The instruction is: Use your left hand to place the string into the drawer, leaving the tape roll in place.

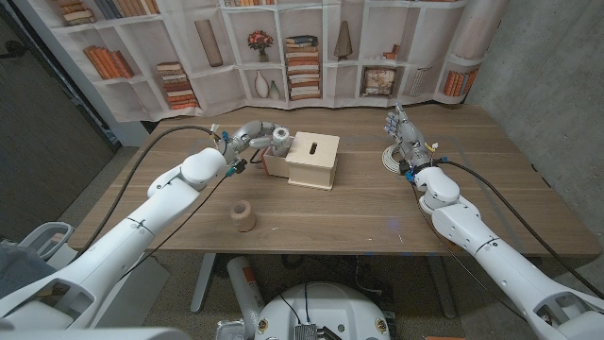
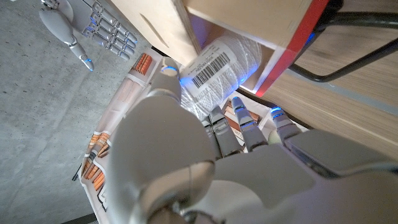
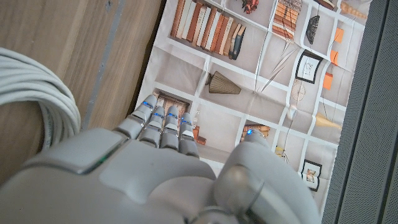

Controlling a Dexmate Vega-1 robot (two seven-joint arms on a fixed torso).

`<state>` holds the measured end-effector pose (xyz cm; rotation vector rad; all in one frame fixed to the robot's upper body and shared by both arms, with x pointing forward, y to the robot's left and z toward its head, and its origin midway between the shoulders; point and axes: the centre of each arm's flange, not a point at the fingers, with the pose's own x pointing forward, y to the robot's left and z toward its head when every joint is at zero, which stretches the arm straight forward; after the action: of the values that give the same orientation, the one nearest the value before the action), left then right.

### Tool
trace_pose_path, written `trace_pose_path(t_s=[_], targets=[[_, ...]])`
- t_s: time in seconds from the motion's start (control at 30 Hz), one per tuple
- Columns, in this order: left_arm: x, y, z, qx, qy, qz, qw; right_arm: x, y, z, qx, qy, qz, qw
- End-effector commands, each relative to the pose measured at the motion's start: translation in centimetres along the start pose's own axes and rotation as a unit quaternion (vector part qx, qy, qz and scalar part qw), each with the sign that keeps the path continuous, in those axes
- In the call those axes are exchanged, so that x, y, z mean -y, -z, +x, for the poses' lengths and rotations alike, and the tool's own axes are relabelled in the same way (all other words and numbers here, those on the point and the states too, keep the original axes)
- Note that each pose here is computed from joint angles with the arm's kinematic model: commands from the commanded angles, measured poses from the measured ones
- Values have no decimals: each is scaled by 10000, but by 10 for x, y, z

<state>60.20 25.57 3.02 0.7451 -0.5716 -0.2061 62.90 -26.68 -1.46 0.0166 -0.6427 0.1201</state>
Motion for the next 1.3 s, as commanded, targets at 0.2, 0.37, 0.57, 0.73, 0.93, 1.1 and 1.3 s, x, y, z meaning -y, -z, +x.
trace_pose_path(t_s=[0.2,0.37,0.57,0.73,0.93,1.1,1.3], targets=[[-2,7,-6,-110,-80,-60,9999,-6,5,9,-73,-106,-2,9999],[-1,9,-5,-115,-64,-97,9999,-7,5,11,-94,-126,-8,9999],[-2,12,-3,-135,-56,-179,9997,-7,6,14,-110,-129,-13,9999],[-1,15,-1,-174,-8,-155,9997,-7,7,16,-122,-140,-20,9998],[-1,15,2,-189,44,-170,9997,-6,7,17,-113,-128,-9,9999],[-1,14,4,-187,90,-179,9996,-5,6,18,-98,-118,-17,9999],[0,13,7,-173,117,-175,9996,-4,6,18,-88,-117,-22,9999]])
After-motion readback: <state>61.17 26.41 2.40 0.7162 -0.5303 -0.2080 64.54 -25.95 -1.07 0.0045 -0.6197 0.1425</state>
